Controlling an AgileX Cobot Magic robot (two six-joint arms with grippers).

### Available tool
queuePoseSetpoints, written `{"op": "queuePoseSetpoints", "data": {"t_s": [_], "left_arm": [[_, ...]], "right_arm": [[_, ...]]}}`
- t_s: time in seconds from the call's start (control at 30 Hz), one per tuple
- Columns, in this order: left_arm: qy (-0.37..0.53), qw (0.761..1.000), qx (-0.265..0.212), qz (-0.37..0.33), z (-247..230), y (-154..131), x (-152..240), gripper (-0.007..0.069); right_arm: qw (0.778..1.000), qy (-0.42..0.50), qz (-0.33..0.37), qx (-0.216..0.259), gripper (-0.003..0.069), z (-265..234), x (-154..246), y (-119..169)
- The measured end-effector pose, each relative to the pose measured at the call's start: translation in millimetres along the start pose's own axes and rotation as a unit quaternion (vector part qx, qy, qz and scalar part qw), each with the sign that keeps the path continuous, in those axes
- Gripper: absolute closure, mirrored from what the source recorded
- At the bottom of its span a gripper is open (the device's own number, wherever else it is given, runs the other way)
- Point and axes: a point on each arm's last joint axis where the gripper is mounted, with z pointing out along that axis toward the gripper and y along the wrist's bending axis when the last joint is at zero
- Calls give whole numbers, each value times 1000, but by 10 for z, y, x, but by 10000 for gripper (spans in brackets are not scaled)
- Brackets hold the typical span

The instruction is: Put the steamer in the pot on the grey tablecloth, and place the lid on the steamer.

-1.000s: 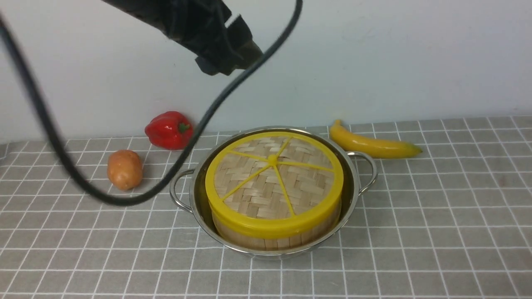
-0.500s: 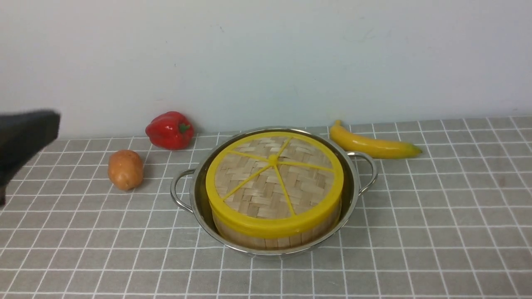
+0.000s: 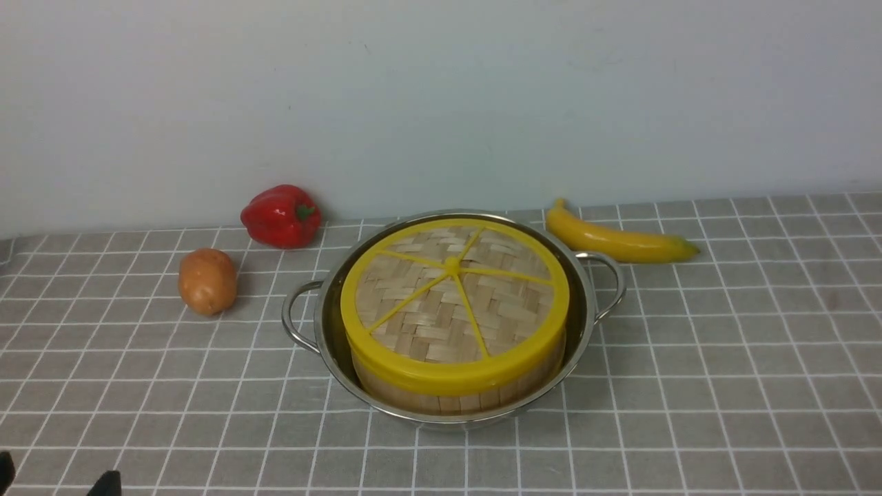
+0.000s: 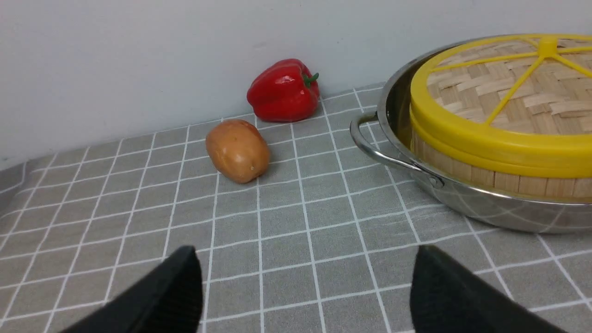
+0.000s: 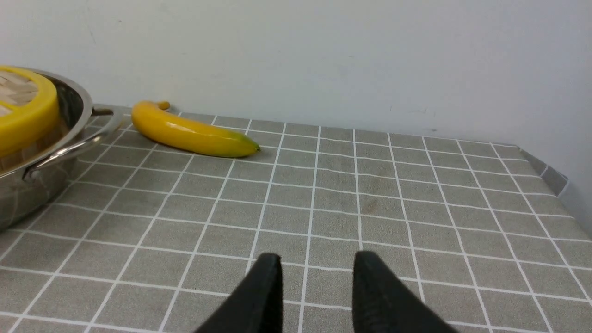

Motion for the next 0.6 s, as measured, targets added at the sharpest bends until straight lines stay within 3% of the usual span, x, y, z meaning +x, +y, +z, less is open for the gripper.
{"op": "queuePoseSetpoints", "data": {"t_s": [0.6], "left_arm": [[-3,1000,-11,10,3,-25,247,68]], "right_arm": [[1000,0,0,0,417,0,0,0]]}}
